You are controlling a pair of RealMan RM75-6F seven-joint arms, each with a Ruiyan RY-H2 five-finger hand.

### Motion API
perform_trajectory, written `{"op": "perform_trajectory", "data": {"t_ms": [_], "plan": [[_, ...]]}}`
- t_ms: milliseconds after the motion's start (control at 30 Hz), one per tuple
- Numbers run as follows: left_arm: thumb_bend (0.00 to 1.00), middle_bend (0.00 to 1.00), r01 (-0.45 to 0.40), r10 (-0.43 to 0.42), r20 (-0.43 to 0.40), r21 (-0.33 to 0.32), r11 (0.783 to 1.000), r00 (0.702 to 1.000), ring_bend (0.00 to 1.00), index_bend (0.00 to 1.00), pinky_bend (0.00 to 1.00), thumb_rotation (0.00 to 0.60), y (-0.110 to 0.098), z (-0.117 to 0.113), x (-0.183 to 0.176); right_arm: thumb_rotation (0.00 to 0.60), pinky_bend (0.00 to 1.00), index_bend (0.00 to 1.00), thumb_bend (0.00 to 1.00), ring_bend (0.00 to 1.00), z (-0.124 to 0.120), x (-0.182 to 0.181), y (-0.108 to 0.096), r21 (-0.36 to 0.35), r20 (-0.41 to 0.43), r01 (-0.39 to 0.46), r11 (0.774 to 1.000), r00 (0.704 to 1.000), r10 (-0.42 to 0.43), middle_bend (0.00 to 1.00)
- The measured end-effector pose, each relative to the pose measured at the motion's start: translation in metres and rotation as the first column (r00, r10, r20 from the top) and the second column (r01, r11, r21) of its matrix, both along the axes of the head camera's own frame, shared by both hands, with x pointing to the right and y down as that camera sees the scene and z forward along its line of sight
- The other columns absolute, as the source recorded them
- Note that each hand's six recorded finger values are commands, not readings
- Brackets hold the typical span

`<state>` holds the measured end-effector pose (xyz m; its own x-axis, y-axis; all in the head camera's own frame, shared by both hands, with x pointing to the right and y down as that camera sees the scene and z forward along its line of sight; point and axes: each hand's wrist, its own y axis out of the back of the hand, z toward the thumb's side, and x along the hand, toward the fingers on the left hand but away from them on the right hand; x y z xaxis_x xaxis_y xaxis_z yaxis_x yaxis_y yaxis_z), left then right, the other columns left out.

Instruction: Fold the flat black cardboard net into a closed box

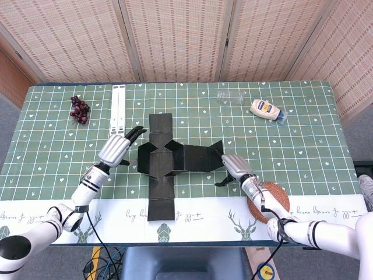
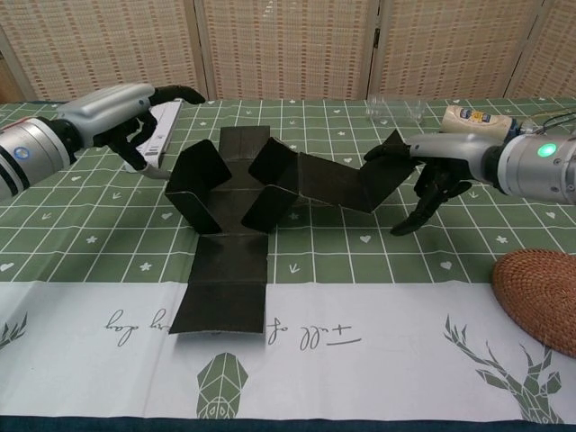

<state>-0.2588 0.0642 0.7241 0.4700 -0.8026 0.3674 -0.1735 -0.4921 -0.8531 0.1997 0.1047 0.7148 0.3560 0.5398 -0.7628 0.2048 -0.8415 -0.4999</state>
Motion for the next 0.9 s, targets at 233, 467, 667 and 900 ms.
{"op": "perform_trajectory", "data": {"t_ms": [233, 467, 667, 900], "plan": [[0.14, 0.13, 0.062, -0.062, 0.025, 0.000, 0.998, 0.998, 0.77, 0.11, 1.00, 0.600, -0.008, -0.009, -0.019, 0.600, 1.00, 0.00, 0.00, 0.83, -0.003, 0.029, -0.005, 0.046, -0.097, 0.051, 0.998, 0.994, -0.047, 0.13], [0.14, 0.13, 0.105, -0.105, 0.037, 0.006, 0.994, 0.994, 0.76, 0.10, 1.00, 0.600, -0.012, -0.018, -0.034, 0.600, 1.00, 0.00, 0.00, 0.83, -0.018, 0.051, -0.018, 0.123, -0.167, 0.071, 0.990, 0.985, -0.050, 0.13], [0.14, 0.12, 0.152, -0.153, 0.040, 0.009, 0.988, 0.987, 0.76, 0.10, 1.00, 0.600, -0.013, -0.028, -0.052, 0.600, 1.00, 0.00, 0.00, 0.83, -0.040, 0.070, -0.029, 0.169, -0.178, 0.049, 0.984, 0.984, -0.018, 0.13], [0.14, 0.12, 0.199, -0.200, 0.048, 0.033, 0.980, 0.979, 0.72, 0.10, 1.00, 0.600, -0.007, -0.044, -0.074, 0.600, 1.00, 0.00, 0.00, 0.83, -0.062, 0.092, -0.031, 0.211, -0.192, 0.041, 0.977, 0.981, 0.001, 0.16]]}}
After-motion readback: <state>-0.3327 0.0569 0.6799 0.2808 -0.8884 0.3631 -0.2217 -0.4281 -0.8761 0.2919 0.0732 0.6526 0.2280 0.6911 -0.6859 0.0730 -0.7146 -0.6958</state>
